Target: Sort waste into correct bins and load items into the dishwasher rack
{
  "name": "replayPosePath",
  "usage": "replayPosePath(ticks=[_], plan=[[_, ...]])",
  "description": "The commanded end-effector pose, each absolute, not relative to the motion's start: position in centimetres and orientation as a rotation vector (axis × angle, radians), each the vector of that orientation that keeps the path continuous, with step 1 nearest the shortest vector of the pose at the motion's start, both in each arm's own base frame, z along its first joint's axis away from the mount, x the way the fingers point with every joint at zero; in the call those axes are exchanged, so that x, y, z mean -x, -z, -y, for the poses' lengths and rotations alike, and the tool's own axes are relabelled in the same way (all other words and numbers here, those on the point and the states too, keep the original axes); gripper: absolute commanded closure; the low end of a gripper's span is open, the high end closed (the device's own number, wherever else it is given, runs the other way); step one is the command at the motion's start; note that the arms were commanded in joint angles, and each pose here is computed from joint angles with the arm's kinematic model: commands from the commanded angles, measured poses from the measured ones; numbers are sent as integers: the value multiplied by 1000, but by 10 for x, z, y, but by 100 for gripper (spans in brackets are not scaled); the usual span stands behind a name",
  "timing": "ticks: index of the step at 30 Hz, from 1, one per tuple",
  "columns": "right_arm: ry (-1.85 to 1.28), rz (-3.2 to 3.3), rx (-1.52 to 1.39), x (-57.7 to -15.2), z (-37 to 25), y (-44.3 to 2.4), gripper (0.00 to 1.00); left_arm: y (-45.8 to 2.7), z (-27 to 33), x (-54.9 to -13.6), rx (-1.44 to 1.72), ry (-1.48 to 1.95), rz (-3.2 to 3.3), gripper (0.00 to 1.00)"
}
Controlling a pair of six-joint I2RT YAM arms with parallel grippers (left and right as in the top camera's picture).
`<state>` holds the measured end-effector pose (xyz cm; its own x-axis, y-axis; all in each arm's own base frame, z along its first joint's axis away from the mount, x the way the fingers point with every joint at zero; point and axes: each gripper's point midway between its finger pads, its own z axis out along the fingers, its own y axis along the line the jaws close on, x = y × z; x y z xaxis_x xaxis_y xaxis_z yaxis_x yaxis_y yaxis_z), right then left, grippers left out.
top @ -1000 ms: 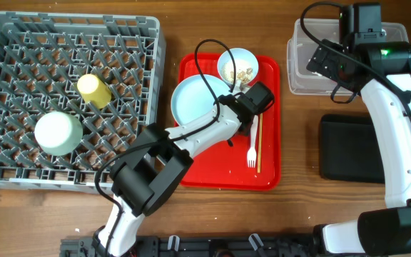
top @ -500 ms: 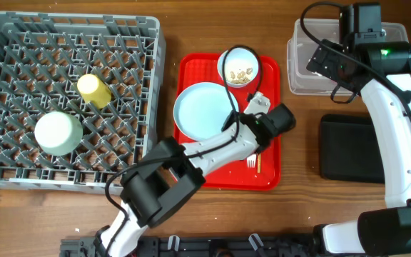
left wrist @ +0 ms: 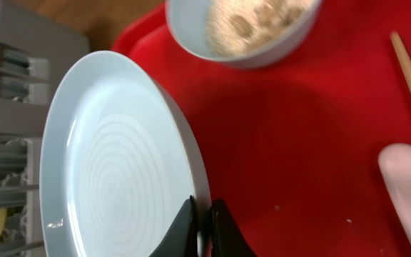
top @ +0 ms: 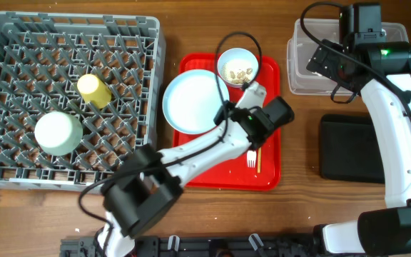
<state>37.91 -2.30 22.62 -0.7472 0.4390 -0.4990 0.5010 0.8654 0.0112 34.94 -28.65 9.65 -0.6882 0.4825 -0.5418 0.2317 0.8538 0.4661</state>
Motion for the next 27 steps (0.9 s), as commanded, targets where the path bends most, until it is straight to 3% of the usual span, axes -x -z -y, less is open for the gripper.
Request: replayPosePath(ticks=[1,18,27], plan=[[186,-2514,-673,-376,25,-234,0,-129,271,-357,-387,-393,-2342,96],[186,-2514,-672,-376,25,-234,0,-245,171,-406,32,-144,-2231,96],[186,-2514,-673,-376,25,-234,0,-260,126,-421,144,-205,-2185,96]])
